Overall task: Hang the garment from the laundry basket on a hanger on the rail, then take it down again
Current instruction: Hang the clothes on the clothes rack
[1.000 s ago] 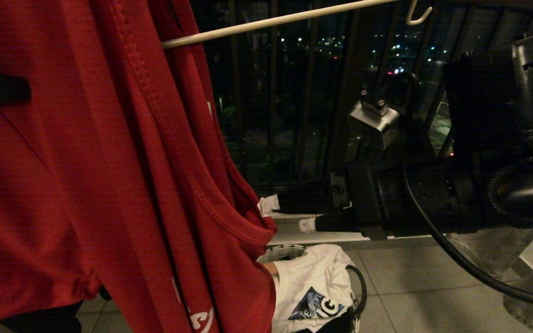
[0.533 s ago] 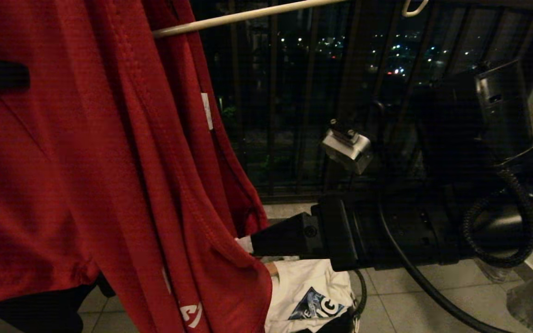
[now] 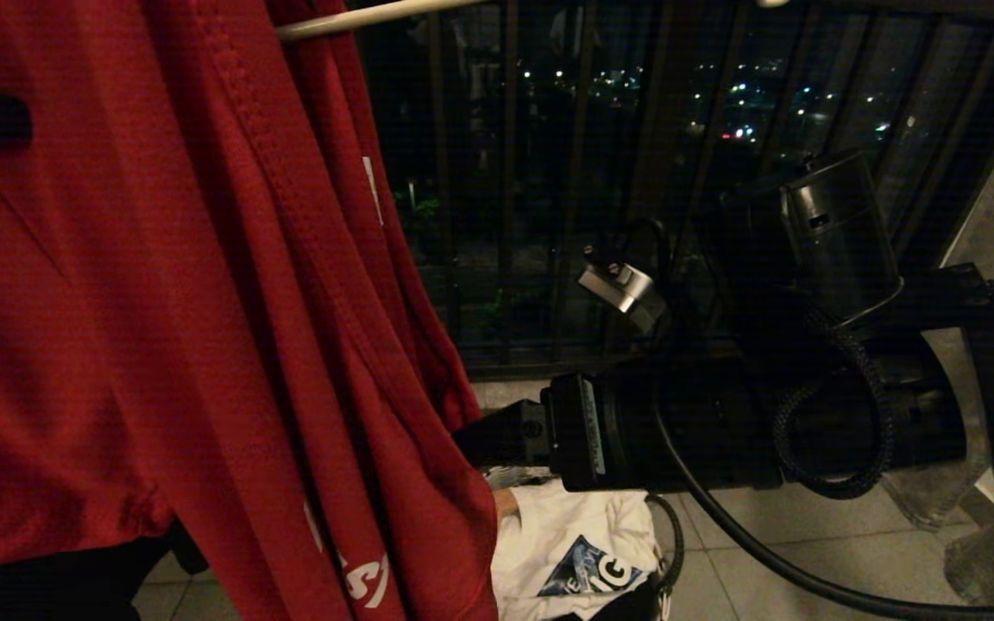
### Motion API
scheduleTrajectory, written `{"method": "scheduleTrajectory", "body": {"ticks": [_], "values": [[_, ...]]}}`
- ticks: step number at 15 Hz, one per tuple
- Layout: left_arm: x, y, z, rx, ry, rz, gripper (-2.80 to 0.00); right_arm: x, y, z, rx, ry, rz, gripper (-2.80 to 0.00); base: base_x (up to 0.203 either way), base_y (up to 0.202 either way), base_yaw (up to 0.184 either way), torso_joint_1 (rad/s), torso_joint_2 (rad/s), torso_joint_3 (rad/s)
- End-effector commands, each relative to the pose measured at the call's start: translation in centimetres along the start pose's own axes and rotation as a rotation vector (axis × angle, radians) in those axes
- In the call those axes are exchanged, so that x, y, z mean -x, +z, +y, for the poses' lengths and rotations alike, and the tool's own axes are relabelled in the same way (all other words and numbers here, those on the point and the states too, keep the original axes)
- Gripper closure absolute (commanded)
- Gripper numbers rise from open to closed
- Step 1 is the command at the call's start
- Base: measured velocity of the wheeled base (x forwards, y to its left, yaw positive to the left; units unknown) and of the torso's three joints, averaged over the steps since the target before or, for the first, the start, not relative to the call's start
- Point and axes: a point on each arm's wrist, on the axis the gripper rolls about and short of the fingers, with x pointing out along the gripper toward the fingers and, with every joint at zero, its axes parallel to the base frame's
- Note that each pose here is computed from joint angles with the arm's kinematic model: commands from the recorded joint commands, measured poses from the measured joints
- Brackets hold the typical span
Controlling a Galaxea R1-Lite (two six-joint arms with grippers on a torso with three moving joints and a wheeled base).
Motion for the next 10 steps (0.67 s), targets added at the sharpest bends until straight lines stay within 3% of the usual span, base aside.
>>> {"method": "scheduleTrajectory", "body": {"ticks": [1,2,10], "values": [[0.1,0.0,-0.1,0.0,-0.003,0.001,0.0,0.0,0.1,0.0,0.002,-0.015,-0.013,-2.8,0.0,0.0,0.0,0.0,0.0,0.0],[0.0,-0.1,0.0,0.001,-0.004,0.003,0.0,0.2,0.2,0.0,0.01,-0.022,-0.023,0.0,0.0,0.0,0.0,0.0,0.0,0.0],[0.2,-0.2,-0.2,-0.001,0.008,0.005,0.0,1.5,1.7,-1.0,0.034,-0.092,-0.122,0.0,0.0,0.0,0.0,0.0,0.0,0.0]]}}
